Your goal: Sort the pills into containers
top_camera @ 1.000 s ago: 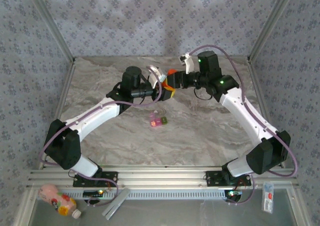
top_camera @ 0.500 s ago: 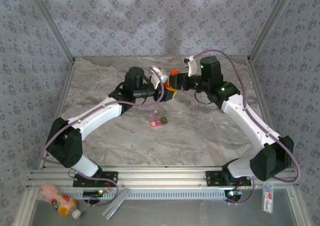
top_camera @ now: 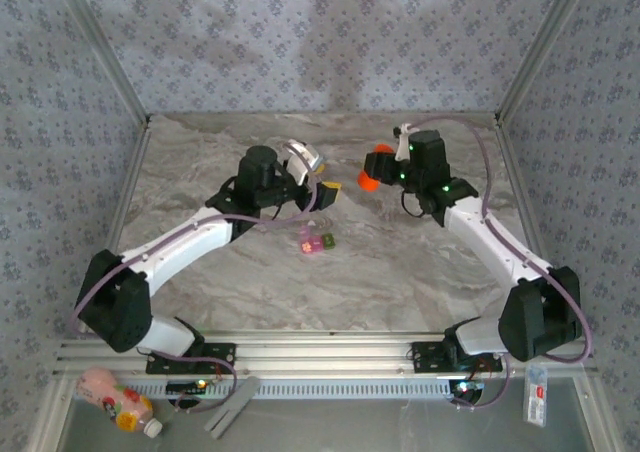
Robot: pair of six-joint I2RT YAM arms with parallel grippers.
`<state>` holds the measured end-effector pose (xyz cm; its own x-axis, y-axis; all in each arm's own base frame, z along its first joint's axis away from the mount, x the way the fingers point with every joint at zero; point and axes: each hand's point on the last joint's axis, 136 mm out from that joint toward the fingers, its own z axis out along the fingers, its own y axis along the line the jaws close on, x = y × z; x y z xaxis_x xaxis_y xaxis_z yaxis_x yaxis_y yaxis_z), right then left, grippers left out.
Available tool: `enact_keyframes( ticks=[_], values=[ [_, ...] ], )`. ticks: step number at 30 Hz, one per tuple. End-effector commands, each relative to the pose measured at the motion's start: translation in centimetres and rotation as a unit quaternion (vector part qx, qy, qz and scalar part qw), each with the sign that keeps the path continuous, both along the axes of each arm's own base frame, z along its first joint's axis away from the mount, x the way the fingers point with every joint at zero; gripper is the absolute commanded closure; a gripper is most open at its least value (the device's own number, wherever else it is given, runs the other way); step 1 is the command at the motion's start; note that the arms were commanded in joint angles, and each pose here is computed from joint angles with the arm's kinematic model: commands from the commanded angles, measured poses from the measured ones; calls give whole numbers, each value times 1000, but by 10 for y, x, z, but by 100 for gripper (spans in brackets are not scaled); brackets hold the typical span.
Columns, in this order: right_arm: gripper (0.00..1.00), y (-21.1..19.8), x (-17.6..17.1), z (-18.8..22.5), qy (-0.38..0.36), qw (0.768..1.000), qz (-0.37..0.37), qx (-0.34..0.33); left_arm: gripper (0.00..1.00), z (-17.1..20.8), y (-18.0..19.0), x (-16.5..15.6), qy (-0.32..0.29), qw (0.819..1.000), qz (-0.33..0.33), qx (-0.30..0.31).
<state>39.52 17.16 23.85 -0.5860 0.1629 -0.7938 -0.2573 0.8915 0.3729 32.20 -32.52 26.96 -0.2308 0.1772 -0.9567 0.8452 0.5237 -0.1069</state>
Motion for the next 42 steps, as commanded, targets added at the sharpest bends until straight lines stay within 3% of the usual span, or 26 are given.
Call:
enact_keyframes(
  ticks=[1,6,8,16,28,42],
  values=[
    [65,-22,13,1,-64,995,-50,-50,26,16,21,5,-30,998,54,1],
    [66,-38,18,-30,-85,987,-92,-104,18,18,42,8,-32,994,102,14],
    [66,-45,20,-42,-84,983,-114,-119,0,20,49,9,-31,992,120,18],
    [66,-66,25,-88,-60,970,-179,-151,0,14,82,23,3,978,207,28],
    [64,-56,14,-133,-34,964,-182,-192,0,2,122,34,50,950,306,39],
    [40,-47,0,-152,-15,963,-169,-208,0,2,137,27,47,944,326,32]
  ],
)
